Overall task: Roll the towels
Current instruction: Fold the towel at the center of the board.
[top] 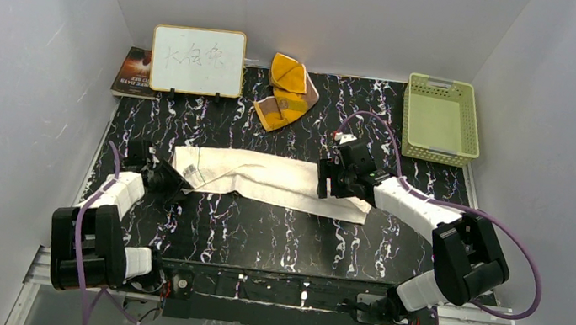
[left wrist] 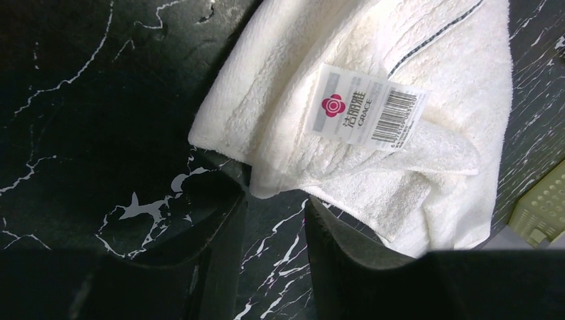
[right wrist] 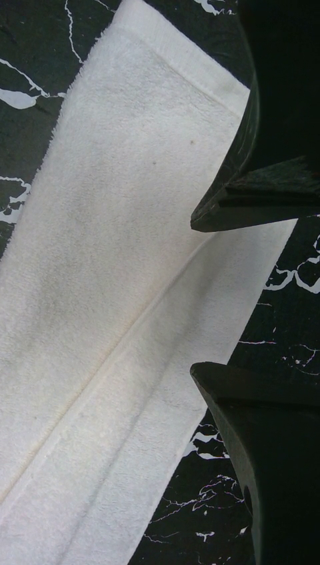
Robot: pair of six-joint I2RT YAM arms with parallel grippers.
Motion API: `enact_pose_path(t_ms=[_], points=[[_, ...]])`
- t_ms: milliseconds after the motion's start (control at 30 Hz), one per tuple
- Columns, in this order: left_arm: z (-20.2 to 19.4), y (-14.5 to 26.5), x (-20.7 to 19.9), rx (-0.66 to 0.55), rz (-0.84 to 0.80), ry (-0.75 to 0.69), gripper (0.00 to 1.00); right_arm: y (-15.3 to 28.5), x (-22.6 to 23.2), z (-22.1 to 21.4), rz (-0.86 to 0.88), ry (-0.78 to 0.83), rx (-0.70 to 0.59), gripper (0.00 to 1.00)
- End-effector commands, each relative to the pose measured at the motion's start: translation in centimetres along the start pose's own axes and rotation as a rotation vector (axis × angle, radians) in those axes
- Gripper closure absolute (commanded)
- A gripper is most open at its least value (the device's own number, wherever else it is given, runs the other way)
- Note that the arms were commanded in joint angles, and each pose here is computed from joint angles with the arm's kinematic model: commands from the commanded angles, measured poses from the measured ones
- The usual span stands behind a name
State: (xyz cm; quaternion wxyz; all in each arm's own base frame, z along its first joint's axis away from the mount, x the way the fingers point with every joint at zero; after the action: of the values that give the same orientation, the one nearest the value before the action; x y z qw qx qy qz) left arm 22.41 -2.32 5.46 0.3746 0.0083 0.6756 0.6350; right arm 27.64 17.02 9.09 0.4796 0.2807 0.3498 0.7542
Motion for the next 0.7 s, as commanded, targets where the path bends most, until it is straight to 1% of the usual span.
enact_pose_path(t_ms=[0, 67, 167, 400, 533, 667], points=[[0.1, -0.2, 1.3, -0.02, 0.076, -0.011, 0.65, 0.2, 0.0, 1.5, -0.011, 0.018, -0.048, 0.3], [0.2, -0.1, 1.4, -0.028, 0.09, -0.023, 0.69, 0.1, 0.0, 1.5, -0.01, 0.018, -0.046, 0.3], [0.4, -0.1, 1.5, -0.039, 0.102, -0.032, 0.85, 0.0, 0.1, 1.4, -0.008, 0.017, -0.044, 0.3], [0.7, -0.4, 1.7, -0.035, 0.121, -0.043, 0.99, 0.0, 0.1, 1.1, -0.004, 0.019, -0.039, 0.3], [1.2, 0.0, 0.9, -0.051, 0.105, -0.052, 1.0, 0.1, 0.0, 1.0, -0.004, 0.019, -0.038, 0.3], [2.4, 1.8, -0.9, -0.101, 0.081, -0.083, 1.0, 0.1, 0.0, 1.0, -0.006, 0.02, -0.037, 0.3]])
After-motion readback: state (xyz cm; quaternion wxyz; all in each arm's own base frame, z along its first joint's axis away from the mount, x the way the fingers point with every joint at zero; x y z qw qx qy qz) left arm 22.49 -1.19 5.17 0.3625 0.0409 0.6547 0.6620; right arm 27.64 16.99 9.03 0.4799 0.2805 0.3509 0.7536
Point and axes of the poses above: each gripper's point midway between its finger pads, its own y axis back along the fingers, its own x axis along the line the jaws close on, z = x × y, the point moved 4 cm from there along y, back along the fingers, and after that the axes turned 6 degrees about y, right-handed, at the moved point
